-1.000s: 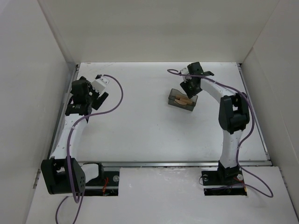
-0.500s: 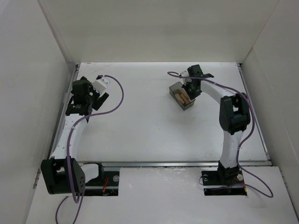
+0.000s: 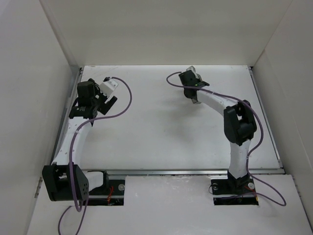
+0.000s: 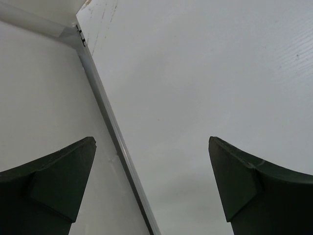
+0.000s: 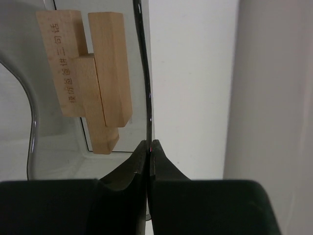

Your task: Build the wood block tower

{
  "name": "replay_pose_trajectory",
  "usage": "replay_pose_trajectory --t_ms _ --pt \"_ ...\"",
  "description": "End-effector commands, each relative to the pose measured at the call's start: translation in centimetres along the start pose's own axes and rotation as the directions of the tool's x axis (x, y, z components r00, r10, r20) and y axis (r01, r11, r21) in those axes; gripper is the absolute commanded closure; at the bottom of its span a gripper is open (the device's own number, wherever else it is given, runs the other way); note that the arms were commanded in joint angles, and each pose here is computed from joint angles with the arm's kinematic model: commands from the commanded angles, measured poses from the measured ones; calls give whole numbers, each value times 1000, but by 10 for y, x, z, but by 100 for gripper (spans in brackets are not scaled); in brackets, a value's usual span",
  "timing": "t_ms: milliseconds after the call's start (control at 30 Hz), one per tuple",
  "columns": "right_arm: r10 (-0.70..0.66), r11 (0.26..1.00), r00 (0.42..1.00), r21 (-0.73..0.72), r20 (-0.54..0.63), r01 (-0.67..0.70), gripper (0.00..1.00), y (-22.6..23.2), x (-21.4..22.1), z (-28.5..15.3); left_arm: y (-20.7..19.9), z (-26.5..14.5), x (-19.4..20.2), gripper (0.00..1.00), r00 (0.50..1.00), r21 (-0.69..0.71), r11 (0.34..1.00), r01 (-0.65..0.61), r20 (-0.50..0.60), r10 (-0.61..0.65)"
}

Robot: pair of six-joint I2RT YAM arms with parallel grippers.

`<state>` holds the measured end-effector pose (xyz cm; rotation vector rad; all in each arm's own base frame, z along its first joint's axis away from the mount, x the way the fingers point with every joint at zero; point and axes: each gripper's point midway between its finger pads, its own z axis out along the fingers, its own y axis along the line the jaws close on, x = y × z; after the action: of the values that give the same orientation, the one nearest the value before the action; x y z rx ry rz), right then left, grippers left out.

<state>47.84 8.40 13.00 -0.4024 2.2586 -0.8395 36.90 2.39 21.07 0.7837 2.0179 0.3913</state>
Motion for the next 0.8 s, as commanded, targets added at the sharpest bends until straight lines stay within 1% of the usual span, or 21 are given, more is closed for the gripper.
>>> replay_pose_trajectory --t_ms 0,67,133,167,233,267,333,367,400,433,467,500,533,567,600,667,700,733,767 --pt "38 933 999 358 9 -39 100 -24 -4 -13 8 -1 -19 0 999 -19 1000 10 46 -9" --pt "9 938 1000 348 6 -11 100 -2 -4 -15 5 2 -22 0 999 -12 1000 4 52 -3" --pt "23 949 999 315 35 -33 100 16 -14 -23 6 2 -20 0 999 -19 1000 4 45 -3" --pt "3 954 1000 300 28 -12 91 23 -13 -26 6 2 -20 0 999 -19 1000 4 45 -3" --pt "-26 966 999 259 46 14 83 42 -18 -34 7 1 -19 0 999 -26 1000 4 40 -3" --pt "-31 967 998 255 53 17 68 45 -19 -36 9 2 -22 0 999 -34 999 5 49 -3" --pt "-59 975 997 217 57 46 50 58 -20 -38 6 3 -19 0 999 -28 1000 5 42 -3" --pt "-68 979 995 195 71 53 44 65 -24 -43 6 3 -19 0 999 -28 1000 5 42 -3" --pt "-69 983 995 177 73 55 33 68 -24 -42 4 4 -15 0 999 -22 1000 4 35 -4" --pt "-58 988 994 148 96 43 29 70 -30 -50 4 4 -15 0 999 -22 1000 -6 35 7" --pt "-46 995 993 89 110 37 24 75 -34 -53 3 4 -17 0 999 -23 1000 -11 34 12" --pt "-32 998 992 51 124 26 16 76 -38 -57 0 5 -13 0 999 -16 1000 -23 25 24" --pt "9 1000 987 5 159 -10 12 69 -51 -69 1 5 -12 0 1000 -23 999 -23 19 24" --pt "34 997 985 -78 171 -20 9 72 -55 -70 2 5 -12 0 999 -23 999 -32 19 33" --pt "85 991 981 -119 172 -65 8 61 -64 -68 -1 5 -14 0 999 -18 999 -37 24 38" --pt "121 971 981 -224 154 -85 6 55 -69 -64 -4 6 -11 0 999 -11 999 -37 17 37" --pt "135 942 980 -324 148 -81 6 62 -73 -65 -5 6 -12 0 999 -5 999 -37 24 38" --pt "161 931 980 -346 113 -113 6 49 -73 -56 -5 6 -12 0 999 -5 999 -37 24 38" --pt "147 919 986 -380 83 -105 6 55 -68 -48 -5 6 -12 0 999 -5 999 -37 24 38"
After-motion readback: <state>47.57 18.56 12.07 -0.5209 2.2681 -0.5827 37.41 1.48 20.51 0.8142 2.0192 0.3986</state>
